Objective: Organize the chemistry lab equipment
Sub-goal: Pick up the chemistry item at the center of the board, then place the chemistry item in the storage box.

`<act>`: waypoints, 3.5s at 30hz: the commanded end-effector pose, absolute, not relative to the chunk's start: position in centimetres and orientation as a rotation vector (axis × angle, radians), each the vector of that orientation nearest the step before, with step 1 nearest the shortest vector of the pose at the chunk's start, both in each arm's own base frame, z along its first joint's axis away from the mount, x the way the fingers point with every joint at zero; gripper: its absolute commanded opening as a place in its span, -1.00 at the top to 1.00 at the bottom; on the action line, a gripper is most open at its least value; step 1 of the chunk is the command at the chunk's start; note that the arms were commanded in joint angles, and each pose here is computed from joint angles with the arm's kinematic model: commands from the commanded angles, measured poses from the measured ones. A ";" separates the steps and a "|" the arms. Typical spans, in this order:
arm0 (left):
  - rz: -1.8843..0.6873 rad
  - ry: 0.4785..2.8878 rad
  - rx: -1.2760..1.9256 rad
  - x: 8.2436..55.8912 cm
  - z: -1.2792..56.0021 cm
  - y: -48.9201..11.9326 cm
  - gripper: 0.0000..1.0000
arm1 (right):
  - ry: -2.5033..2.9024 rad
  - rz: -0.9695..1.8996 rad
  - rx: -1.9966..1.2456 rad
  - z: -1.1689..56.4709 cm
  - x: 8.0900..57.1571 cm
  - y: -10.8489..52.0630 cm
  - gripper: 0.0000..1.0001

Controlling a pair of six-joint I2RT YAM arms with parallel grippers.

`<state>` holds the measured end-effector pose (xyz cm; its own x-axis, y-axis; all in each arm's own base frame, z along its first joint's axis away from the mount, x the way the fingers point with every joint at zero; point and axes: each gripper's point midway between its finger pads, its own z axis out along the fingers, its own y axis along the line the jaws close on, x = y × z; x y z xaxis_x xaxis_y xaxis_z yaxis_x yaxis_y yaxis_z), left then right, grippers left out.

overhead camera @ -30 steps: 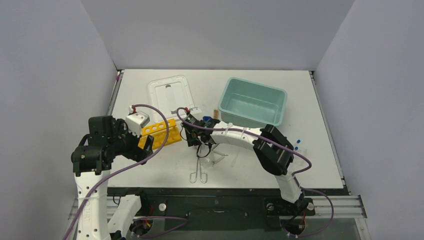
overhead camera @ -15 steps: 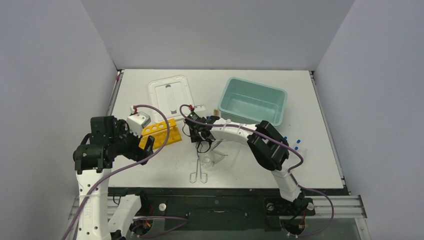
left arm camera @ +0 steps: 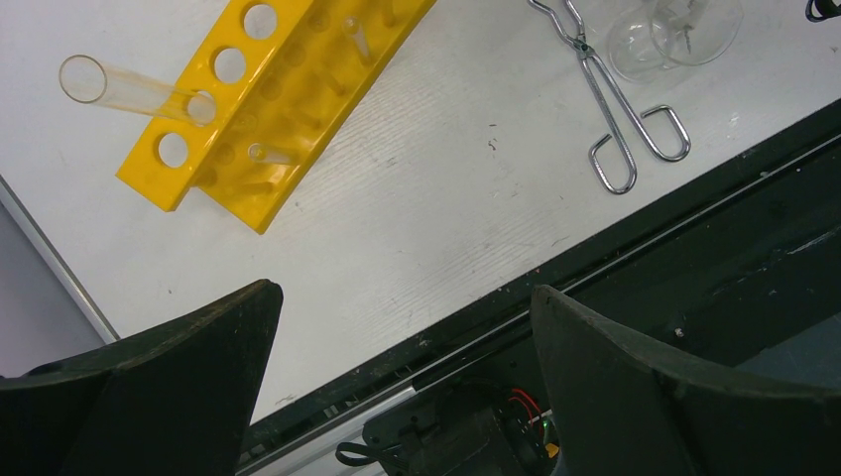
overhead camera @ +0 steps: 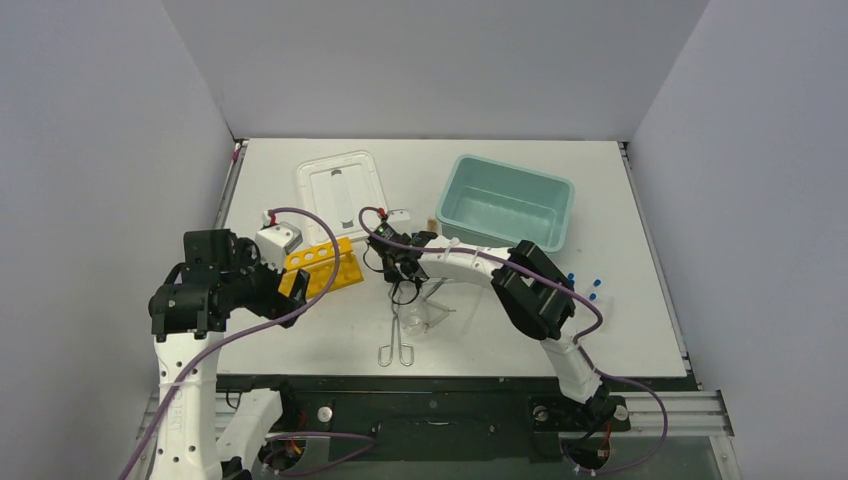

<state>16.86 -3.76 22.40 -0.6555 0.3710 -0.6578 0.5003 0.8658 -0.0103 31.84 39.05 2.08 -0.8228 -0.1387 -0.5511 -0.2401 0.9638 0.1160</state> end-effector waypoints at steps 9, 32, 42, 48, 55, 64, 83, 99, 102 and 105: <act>-0.231 2.293 0.643 17.7 23.5 -3.8 -0.94 | 2.430 0.412 -0.120 8.2 34.1 41.8 1.00; -0.235 2.275 0.649 17.4 23.9 -4.0 -0.93 | 2.096 0.537 0.019 25.3 36.5 38.7 1.00; -0.231 2.269 0.650 17.2 24.1 -4.0 -0.93 | 2.043 0.540 0.074 28.8 37.7 35.7 1.00; -0.237 2.268 0.647 17.2 24.2 -4.1 -0.93 | 1.998 0.536 0.163 31.7 39.2 32.1 1.00; -0.234 2.261 0.647 17.2 24.4 -4.1 -0.93 | 1.935 0.505 0.397 34.4 42.7 24.3 1.00; -0.228 2.270 0.652 17.0 24.0 -4.0 -0.93 | 1.756 0.478 0.865 34.8 45.1 9.6 1.00; -0.245 2.268 0.653 17.2 24.2 -4.2 -0.93 | 1.482 0.370 1.361 27.3 43.1 2.0 1.00; -0.216 2.276 0.670 16.7 23.7 -3.8 -0.94 | 1.517 0.184 1.464 21.8 44.5 6.3 1.00; -0.204 2.283 0.680 16.5 23.3 -3.6 -0.93 | 1.539 0.148 1.471 20.8 44.2 6.1 0.92; -0.204 2.286 0.687 16.4 22.9 -3.6 -0.93 | 1.574 0.121 1.468 19.6 44.0 6.1 0.64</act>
